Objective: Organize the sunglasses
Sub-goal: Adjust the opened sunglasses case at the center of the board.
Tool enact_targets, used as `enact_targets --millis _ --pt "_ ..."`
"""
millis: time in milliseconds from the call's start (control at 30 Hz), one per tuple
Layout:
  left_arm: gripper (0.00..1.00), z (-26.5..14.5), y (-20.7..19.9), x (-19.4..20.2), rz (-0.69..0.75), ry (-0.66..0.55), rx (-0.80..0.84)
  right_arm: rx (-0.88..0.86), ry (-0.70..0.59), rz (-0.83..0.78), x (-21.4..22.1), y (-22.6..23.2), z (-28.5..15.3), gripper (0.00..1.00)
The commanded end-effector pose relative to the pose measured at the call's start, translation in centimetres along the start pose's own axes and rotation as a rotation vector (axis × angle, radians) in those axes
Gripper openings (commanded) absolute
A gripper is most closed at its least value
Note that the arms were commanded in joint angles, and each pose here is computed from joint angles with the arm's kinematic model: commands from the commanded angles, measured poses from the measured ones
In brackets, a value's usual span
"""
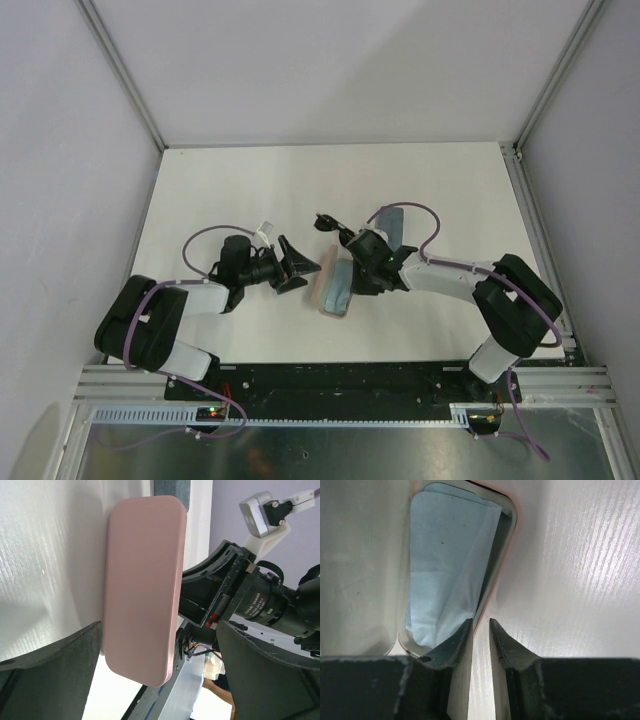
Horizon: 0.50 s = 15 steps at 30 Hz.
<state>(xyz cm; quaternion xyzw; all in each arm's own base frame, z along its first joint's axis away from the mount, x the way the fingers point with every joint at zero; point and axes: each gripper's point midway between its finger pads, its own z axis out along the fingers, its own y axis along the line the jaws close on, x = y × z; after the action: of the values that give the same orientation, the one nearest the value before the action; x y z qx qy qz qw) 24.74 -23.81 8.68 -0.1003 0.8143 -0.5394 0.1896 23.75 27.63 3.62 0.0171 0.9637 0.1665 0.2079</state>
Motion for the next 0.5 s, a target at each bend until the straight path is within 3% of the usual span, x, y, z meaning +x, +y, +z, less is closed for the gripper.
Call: enact_targets --millis 0,167,467 --pt "0.99 0.13 -1.25 -0.39 0.037 -0.008 0.042 0.001 0.005 -0.008 0.10 -0.20 0.89 0.24" --pt "0.99 0.07 -1.13 -0.25 0.036 -0.008 0.042 0.005 0.013 -0.007 0.23 -0.39 1.32 0.24" --pt "0.99 0.13 -0.87 0.03 0.026 -0.002 0.040 0.020 0.014 -0.007 0.26 -1.03 1.31 0.06"
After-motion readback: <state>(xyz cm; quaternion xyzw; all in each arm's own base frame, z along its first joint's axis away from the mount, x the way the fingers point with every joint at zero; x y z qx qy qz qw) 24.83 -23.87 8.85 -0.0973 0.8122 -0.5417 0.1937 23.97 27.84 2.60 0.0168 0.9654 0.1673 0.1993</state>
